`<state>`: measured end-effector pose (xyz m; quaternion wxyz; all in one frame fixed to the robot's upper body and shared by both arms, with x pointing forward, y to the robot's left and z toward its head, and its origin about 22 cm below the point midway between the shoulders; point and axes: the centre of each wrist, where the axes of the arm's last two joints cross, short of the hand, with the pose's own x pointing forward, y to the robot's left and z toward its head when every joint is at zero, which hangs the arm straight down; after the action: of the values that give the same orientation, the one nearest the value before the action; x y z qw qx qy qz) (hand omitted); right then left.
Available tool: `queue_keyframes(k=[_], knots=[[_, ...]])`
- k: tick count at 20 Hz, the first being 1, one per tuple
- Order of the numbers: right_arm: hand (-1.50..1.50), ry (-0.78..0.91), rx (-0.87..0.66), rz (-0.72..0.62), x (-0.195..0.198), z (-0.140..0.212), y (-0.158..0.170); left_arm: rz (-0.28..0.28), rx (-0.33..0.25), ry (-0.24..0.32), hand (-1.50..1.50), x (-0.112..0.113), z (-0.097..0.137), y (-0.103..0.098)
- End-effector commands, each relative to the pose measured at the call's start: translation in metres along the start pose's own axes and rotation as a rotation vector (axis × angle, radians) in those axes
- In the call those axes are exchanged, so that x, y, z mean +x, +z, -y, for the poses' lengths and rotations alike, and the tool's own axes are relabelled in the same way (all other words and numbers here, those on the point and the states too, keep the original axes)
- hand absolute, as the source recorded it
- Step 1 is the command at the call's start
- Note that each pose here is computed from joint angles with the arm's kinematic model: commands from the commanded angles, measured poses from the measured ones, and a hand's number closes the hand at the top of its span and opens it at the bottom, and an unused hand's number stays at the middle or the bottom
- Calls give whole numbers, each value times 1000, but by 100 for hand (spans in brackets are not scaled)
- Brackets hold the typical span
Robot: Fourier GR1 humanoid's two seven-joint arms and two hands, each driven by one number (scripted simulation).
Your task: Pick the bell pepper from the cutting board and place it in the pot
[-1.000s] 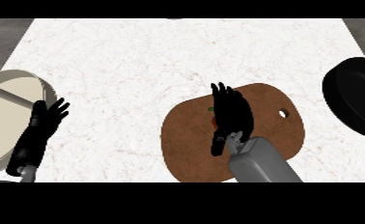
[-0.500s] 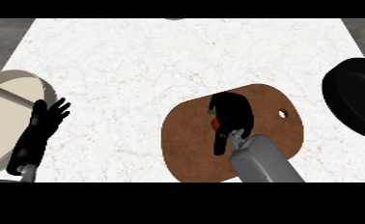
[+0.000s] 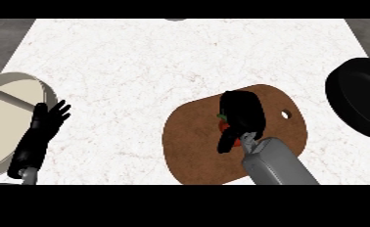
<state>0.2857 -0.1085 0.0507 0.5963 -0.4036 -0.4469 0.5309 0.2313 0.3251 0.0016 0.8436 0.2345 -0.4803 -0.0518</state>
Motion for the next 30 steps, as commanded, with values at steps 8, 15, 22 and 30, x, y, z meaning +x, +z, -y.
queue_keyframes(k=[8, 15, 22, 30], knots=[[150, 45, -91, -281, -259, 70, 23, -8, 162, 59, 0, -9, -40, 14], [150, -87, -424, -235, -359, 163, 70, 1, 148, 61, 0, -15, -32, 27], [150, -275, -778, 7, -412, 220, 125, 28, 158, 55, 0, -9, -40, 26], [150, -301, -851, 130, -464, 285, 213, 105, 118, 30, 0, 20, -36, 13]])
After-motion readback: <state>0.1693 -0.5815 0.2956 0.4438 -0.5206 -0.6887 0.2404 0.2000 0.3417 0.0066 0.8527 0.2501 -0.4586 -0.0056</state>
